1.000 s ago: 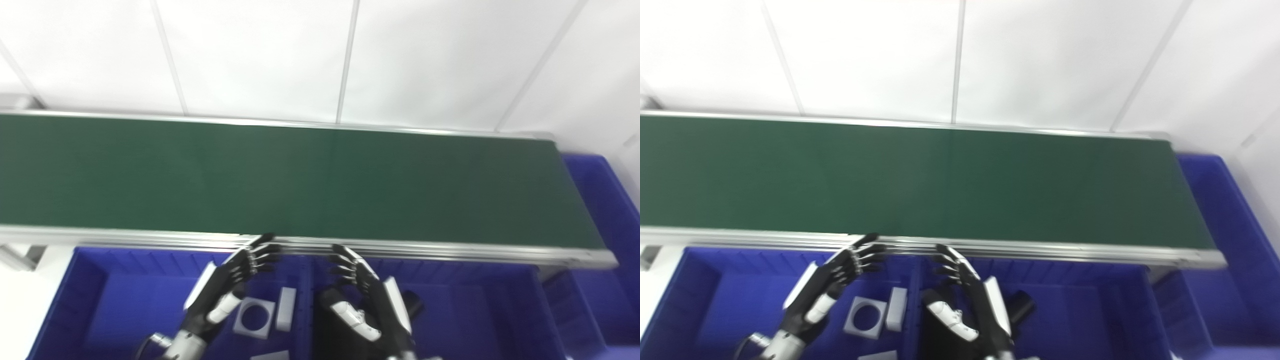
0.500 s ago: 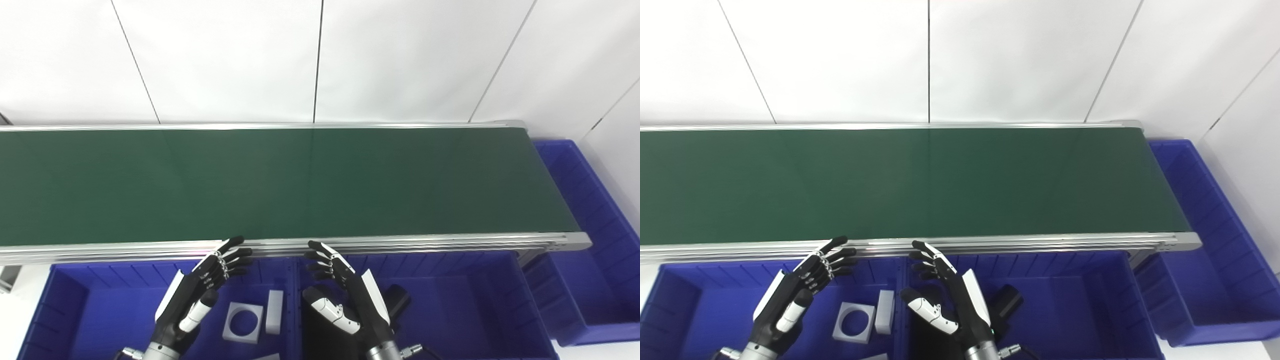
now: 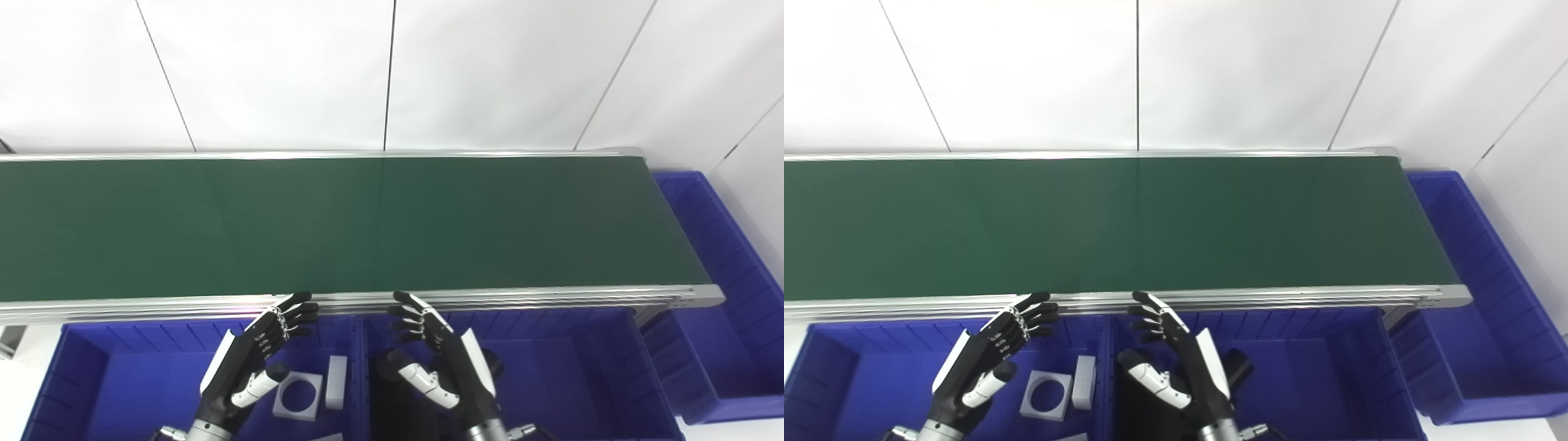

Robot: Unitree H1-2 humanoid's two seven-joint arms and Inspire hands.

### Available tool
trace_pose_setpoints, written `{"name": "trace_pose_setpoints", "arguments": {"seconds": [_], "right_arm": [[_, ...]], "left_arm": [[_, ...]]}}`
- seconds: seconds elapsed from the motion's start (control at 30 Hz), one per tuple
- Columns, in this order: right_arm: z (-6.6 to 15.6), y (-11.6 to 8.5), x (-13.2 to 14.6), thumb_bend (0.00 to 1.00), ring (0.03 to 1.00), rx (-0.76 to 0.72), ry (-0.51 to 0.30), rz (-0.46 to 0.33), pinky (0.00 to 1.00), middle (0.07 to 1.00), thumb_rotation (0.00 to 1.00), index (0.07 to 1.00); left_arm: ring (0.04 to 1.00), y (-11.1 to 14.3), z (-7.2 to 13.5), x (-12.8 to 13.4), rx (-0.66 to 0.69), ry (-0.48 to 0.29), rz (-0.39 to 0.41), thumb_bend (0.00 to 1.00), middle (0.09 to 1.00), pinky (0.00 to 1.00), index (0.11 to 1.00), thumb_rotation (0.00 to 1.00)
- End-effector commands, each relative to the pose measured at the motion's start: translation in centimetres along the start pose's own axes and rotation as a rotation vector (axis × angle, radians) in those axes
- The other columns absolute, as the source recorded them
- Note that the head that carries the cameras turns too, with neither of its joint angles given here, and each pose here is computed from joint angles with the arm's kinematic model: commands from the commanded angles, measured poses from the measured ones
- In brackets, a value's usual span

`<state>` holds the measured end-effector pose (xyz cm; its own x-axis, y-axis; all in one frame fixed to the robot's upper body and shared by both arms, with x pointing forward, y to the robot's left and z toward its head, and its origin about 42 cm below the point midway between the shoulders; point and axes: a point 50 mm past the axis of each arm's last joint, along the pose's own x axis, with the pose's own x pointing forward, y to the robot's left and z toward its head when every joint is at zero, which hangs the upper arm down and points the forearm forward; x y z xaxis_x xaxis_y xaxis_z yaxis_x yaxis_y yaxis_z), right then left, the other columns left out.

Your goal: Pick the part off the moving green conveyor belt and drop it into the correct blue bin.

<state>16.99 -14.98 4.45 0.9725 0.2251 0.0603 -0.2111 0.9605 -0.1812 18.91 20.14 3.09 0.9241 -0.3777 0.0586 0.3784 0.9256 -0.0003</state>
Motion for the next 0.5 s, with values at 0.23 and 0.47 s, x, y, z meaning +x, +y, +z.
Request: {"name": "trace_pose_setpoints", "arguments": {"seconds": [0.23, 0.47], "right_arm": [[1.2, -1.3, 0.1, 0.55, 0.714, 0.017, -0.063, -0.019, 0.63, 0.781, 0.67, 0.848], [1.3, -1.7, -0.1, 0.56, 0.708, 0.016, -0.067, -0.028, 0.62, 0.779, 0.69, 0.852]], "left_arm": [[0.811, -1.6, 0.8, 0.6, 0.062, -0.047, -0.025, 0.9, 0.832, 0.75, 0.828, 0.72], [0.792, -2.1, 0.6, 0.9, 0.043, -0.046, 0.0, 0.9, 0.801, 0.75, 0.797, 0.69]]}}
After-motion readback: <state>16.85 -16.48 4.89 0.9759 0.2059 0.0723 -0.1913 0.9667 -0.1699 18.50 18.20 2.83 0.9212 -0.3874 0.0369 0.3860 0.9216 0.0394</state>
